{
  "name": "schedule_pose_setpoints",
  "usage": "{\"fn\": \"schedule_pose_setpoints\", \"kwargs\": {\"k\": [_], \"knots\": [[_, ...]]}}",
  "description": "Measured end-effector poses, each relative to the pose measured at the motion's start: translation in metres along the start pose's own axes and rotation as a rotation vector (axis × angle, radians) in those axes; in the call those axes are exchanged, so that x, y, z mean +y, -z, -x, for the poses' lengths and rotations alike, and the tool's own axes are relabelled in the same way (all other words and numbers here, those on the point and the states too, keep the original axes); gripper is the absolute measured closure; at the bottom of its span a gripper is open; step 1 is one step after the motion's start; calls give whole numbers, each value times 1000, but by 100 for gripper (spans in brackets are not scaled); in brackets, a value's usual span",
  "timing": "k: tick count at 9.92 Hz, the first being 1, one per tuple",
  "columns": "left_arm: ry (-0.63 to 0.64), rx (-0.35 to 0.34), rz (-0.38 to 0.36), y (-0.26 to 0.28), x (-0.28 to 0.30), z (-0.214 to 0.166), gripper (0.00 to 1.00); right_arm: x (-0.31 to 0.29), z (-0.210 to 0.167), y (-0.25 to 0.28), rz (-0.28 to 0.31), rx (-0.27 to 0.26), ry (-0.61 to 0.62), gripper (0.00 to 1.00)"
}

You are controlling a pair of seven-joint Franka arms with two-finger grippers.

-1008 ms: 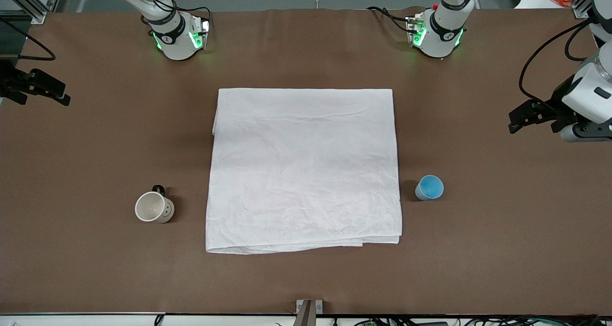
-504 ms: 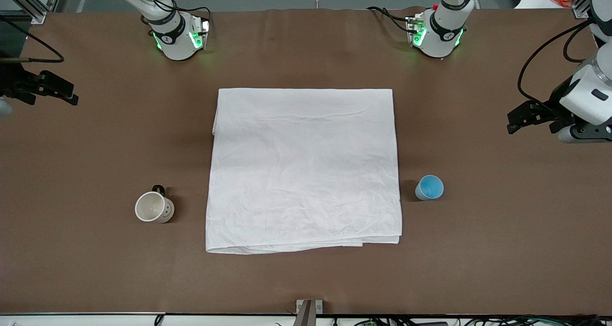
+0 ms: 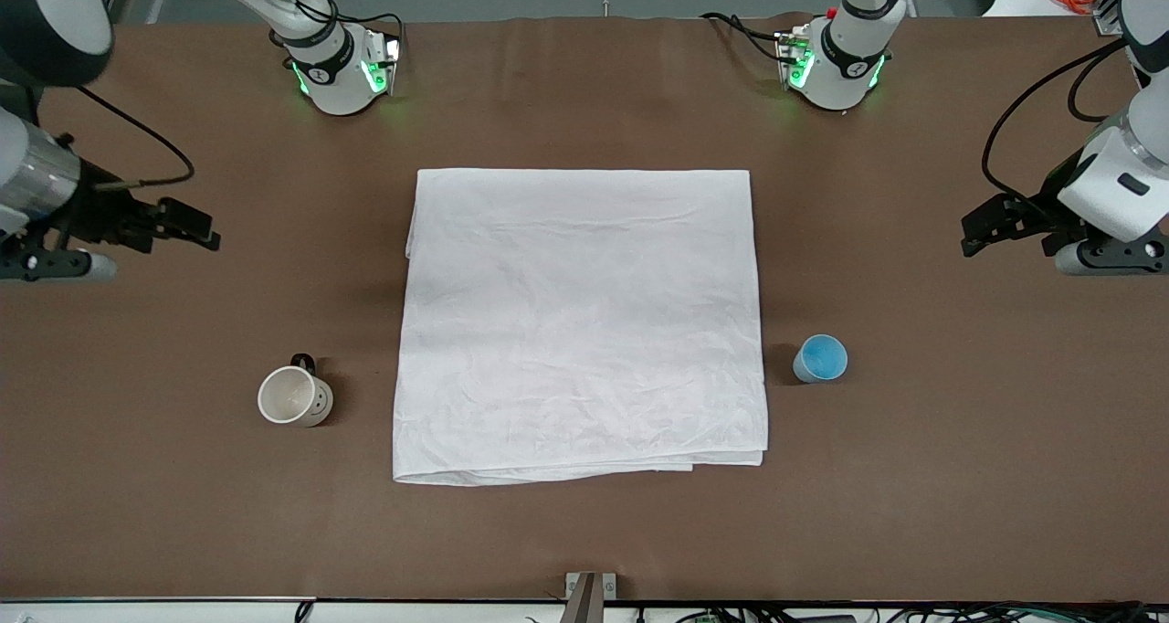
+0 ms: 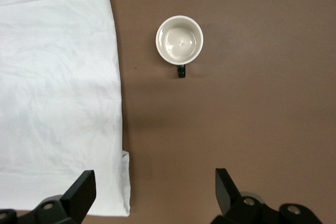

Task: Place blue cup into white mug on cloth
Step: 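Lower the right gripper to the white mug while the left gripper reaches the blue cup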

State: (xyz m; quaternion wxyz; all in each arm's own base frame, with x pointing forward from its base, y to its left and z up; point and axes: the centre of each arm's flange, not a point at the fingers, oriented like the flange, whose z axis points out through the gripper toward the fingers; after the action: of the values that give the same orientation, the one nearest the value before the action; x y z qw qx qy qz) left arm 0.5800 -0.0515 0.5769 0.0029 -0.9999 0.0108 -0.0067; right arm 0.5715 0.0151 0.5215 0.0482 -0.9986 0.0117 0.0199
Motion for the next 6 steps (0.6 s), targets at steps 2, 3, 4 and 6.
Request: {"fn": "schedule_pose_setpoints", "kwargs": {"k": [2, 3, 4, 6], "knots": [[-17, -47, 2, -31, 1, -14, 0, 0, -7, -86, 9, 18, -1, 0], [-25, -74, 5, -51, 6, -26, 0, 3, -9, -129, 16, 23, -6, 0], [-43, -106, 8, -76, 17, -38, 0, 6, -9, -165, 23, 18, -11, 0], [-101, -178, 23, -134, 59, -53, 0, 5, -13, -213, 36, -21, -5, 0]]}}
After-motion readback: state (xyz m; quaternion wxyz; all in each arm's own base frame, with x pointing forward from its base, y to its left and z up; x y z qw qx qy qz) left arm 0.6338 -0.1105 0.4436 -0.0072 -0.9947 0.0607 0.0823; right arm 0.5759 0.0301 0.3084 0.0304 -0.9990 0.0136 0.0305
